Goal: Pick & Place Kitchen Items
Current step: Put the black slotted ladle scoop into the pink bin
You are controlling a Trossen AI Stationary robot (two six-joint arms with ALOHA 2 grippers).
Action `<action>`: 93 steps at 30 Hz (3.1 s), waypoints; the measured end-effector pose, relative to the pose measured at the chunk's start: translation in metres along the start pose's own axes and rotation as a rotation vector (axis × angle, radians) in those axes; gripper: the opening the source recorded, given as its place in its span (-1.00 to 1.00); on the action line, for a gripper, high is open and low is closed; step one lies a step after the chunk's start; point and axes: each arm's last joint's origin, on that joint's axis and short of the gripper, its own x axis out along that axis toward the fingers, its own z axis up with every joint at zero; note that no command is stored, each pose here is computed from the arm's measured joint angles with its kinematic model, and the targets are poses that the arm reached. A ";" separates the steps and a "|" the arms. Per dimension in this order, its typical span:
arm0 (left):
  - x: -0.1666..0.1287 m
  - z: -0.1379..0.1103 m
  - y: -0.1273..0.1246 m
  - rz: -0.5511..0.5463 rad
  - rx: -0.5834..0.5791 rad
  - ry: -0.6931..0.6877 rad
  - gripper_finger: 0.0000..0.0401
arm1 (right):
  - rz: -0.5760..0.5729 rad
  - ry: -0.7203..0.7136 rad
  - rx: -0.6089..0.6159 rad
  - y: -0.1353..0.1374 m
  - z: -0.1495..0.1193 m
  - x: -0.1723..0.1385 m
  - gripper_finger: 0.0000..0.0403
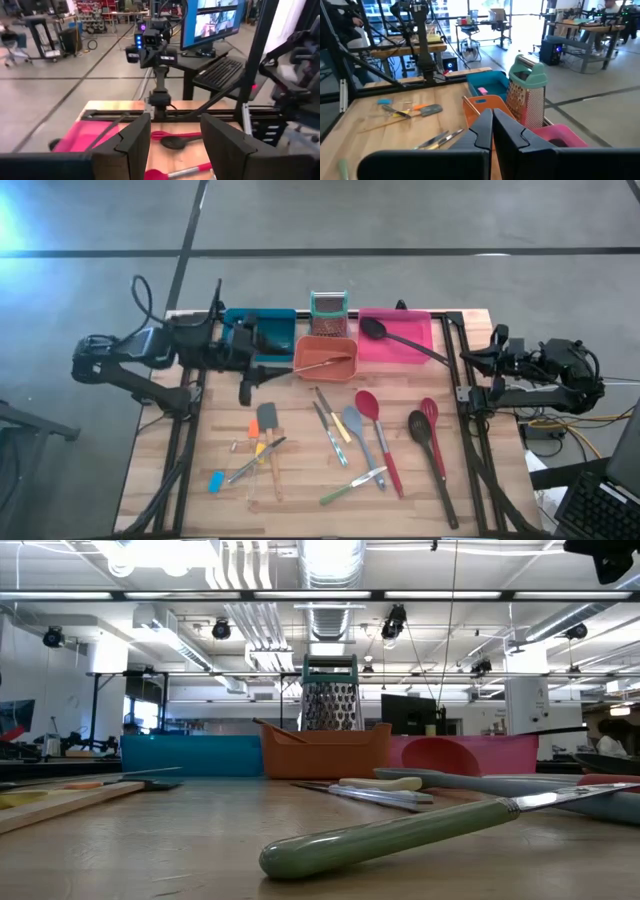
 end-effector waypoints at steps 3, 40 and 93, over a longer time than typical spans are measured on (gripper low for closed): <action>-0.003 -0.016 -0.002 -0.015 -0.039 -0.028 -0.13 | -0.015 -0.001 0.000 0.000 0.000 0.000 -0.96; -0.025 -0.170 0.004 0.013 0.105 -0.024 -0.18 | -0.007 0.103 0.203 0.050 0.126 0.132 -0.96; -0.066 -0.281 0.011 -0.002 0.116 -0.223 -0.18 | -0.625 1.229 0.626 0.175 -0.083 0.112 -0.05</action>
